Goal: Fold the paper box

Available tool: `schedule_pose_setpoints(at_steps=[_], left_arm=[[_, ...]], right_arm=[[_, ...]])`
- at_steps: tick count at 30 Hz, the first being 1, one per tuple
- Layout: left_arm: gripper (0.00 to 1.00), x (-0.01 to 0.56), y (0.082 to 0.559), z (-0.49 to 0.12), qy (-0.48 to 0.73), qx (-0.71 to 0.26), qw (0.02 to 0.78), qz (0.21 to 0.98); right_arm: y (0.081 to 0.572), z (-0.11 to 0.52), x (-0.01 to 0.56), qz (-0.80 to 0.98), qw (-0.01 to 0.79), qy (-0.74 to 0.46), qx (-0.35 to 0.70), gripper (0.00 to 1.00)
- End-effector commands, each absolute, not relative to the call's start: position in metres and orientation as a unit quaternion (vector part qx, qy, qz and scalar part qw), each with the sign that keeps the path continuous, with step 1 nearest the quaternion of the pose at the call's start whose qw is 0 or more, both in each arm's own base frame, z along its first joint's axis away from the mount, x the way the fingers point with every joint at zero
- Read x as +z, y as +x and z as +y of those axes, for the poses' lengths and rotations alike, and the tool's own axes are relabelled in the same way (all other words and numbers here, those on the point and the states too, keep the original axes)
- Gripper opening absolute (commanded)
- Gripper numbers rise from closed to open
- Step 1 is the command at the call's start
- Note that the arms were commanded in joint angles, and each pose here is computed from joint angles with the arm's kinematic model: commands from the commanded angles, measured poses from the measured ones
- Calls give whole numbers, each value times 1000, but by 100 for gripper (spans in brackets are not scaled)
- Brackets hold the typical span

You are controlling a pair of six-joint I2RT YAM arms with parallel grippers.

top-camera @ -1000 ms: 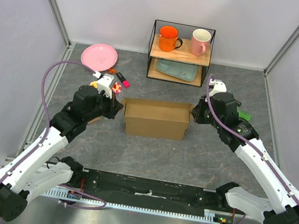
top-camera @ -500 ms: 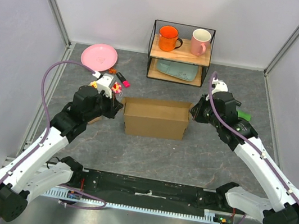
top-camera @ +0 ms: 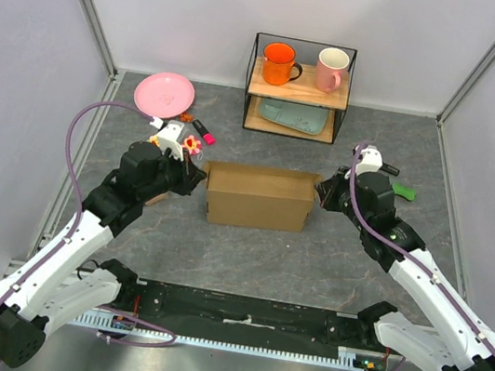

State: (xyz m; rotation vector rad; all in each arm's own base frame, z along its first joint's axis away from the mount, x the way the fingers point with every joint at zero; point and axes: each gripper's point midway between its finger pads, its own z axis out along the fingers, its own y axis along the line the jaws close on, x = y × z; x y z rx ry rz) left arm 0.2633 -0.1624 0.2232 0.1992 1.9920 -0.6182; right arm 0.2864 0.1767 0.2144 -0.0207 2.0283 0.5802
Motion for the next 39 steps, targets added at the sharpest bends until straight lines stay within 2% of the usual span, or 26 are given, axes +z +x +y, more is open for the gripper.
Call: schedule_pose_setpoints(at_steps=[1, 8, 26, 36, 39], left_arm=[[2, 249, 262, -176, 43, -317, 507, 800], [2, 251, 266, -180, -23, -349, 483, 802], [2, 257, 275, -187, -69, -368, 457, 806], [2, 216, 279, -153, -22, -249, 492, 834], [2, 204, 276, -151, -14, -243, 489, 838]], right_arm=[[273, 173, 176, 867, 449, -10, 217, 0], [274, 175, 176, 868, 450, -21, 209, 0], [270, 177, 158, 878, 440, -40, 185, 0], [266, 175, 153, 879, 439, -46, 181, 0], [264, 174, 150, 881, 437, -47, 178, 0]])
